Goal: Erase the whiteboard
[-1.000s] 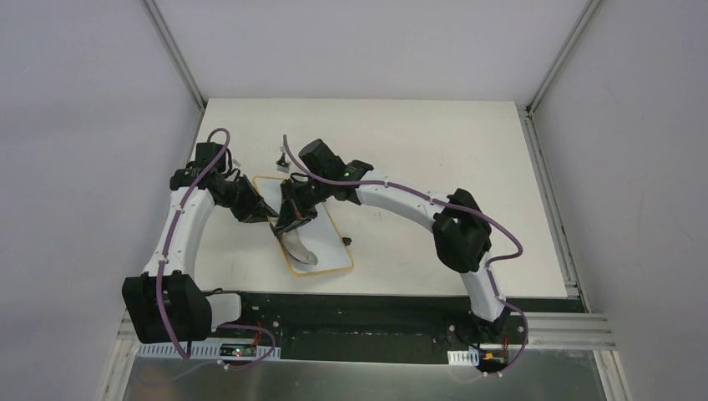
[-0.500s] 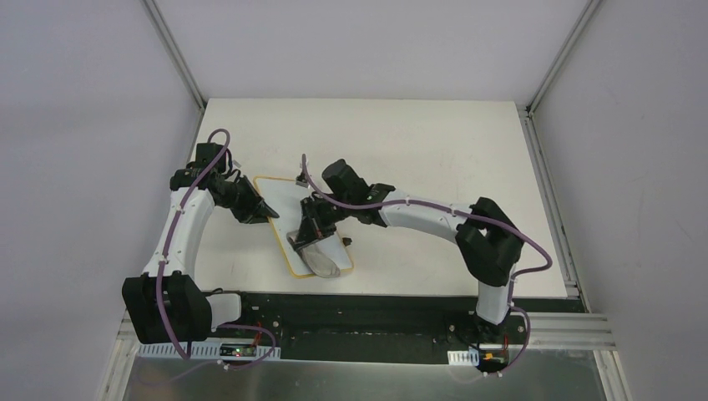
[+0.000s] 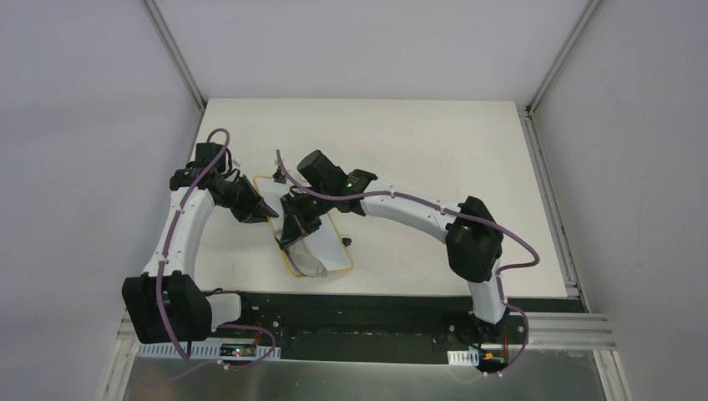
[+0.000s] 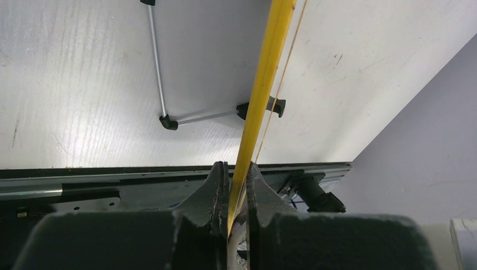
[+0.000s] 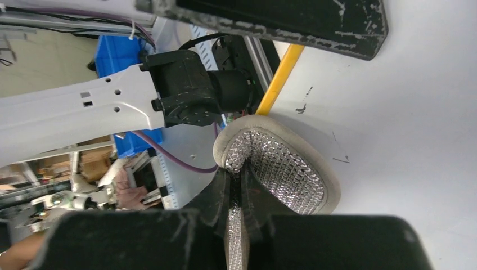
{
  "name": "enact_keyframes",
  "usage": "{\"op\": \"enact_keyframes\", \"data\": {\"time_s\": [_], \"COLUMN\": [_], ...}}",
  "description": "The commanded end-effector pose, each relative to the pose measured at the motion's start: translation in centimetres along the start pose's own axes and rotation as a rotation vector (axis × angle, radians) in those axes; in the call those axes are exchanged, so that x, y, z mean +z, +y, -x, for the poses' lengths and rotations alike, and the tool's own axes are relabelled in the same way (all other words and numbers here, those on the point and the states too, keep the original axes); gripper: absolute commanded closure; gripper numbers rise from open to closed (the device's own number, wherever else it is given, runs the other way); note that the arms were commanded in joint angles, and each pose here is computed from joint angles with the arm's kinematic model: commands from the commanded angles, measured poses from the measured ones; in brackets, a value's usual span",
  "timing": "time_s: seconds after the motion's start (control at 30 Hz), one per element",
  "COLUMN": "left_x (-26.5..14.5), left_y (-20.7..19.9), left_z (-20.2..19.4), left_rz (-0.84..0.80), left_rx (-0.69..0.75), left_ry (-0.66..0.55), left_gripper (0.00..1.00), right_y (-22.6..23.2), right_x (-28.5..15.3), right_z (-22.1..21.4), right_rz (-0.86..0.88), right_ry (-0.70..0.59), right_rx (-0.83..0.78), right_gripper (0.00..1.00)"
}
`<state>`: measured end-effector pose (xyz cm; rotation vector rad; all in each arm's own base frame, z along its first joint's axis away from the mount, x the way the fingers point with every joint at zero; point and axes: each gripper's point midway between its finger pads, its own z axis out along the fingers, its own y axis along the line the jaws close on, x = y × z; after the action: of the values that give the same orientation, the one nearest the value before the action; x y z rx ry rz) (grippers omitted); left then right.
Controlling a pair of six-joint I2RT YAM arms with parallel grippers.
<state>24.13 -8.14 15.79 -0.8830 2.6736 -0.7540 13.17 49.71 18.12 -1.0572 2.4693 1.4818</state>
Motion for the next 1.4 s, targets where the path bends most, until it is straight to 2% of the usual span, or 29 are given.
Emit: {"op": "enact_keyframes", "data": {"time_s": [0.0,0.23,0.3,0.47,0.7,0.87,1.0,1.13,1.3,1.37], "left_x": [1.6,1.9,2.0,1.9,-0.2,-1.3,-3.5,-6.4,-9.2,-10.2], "left_y": [0.7,0.9,0.9,1.2,0.6,0.5,0.0,0.1,0.8,0.9], "left_z": [0.3,0.4,0.4,0.3,0.7,0.1,-0.1,-0.4,-1.5,-2.1], "left_rz": [0.061,0.060,0.064,0.091,0.089,0.087,0.083,0.112,0.137,0.135], "left_rx": [-0.071,-0.055,-0.040,-0.021,0.039,0.056,0.097,0.150,0.201,0.250], "left_ry": [0.004,0.004,0.013,0.039,-0.010,-0.020,-0.064,-0.126,-0.207,-0.231], "left_gripper": [1.00,1.00,1.00,1.00,0.57,0.23,0.03,0.01,0.01,0.01], "right_y": [-1.5,-9.9,-10.7,-9.2,-10.4,-14.1,-17.4,-20.6,-22.9,-23.4], "right_x": [2.6,-2.0,-4.0,-8.4,-13.2,-16.6,-19.8,-23.6,-26.8,-27.4], "right_z": [0.1,-0.9,-0.7,0.3,-0.1,-2.5,-4.8,-7.4,-10.7,-11.5], "right_rz": [0.007,-0.182,-0.205,-0.200,-0.255,-0.414,-0.578,-0.796,-1.048,-1.102], "right_ry": [0.014,-0.060,-0.082,-0.151,-0.220,-0.224,-0.209,-0.198,-0.149,-0.134], "right_rx": [0.081,0.281,0.306,0.302,0.359,0.400,0.469,0.552,0.581,0.591], "right_gripper": [1.00,1.00,1.00,1.00,1.00,1.00,1.00,0.98,0.98,0.93]}}
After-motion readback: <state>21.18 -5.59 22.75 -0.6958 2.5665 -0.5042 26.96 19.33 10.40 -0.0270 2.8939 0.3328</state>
